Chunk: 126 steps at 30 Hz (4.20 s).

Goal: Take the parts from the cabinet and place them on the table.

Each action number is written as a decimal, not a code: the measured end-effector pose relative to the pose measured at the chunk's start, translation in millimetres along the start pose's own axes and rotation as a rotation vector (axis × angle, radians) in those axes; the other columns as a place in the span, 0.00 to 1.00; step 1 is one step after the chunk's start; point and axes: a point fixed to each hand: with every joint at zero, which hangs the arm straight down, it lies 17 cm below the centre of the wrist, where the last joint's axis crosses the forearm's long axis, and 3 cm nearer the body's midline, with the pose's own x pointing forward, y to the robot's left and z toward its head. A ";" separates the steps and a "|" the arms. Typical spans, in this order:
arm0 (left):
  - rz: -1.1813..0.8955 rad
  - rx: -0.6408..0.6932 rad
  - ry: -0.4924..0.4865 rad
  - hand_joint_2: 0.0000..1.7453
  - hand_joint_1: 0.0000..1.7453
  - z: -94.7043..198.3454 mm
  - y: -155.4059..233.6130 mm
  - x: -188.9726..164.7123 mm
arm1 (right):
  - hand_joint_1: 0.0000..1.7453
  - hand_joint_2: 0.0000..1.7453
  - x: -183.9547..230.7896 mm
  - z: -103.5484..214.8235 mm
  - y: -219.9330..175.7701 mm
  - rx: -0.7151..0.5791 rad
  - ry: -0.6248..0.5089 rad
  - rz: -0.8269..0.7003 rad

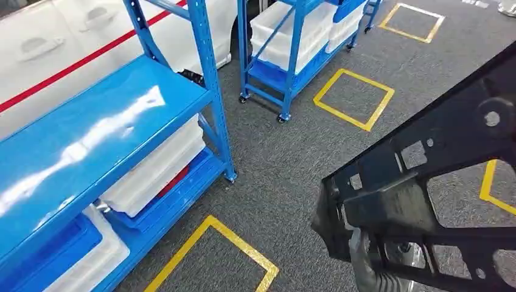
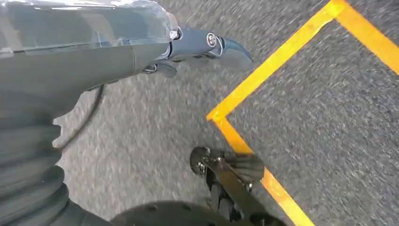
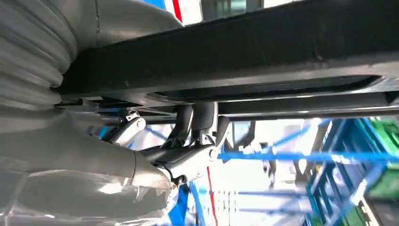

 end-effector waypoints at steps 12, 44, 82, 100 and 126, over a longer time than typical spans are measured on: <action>-0.047 -0.024 -0.011 1.00 0.00 -3.9 2.3 6.5 | 1.00 1.00 4.3 2.7 -11.5 -0.038 -0.008 0.040; -0.218 -0.063 -0.056 1.00 0.00 -11.5 13.8 17.9 | 1.00 1.00 -0.8 17.9 -17.5 -0.087 0.040 0.106; 0.181 0.181 0.044 1.00 0.00 -4.5 37.2 3.0 | 1.00 1.00 -40.8 10.7 2.7 0.058 0.110 0.072; 0.125 0.177 0.033 1.00 0.00 -1.0 39.9 -0.5 | 1.00 1.00 -47.6 12.8 7.4 0.071 0.120 0.115; -0.210 0.103 -0.114 1.00 0.00 -5.4 39.3 23.9 | 1.00 1.00 -36.8 38.8 9.8 0.190 0.167 0.387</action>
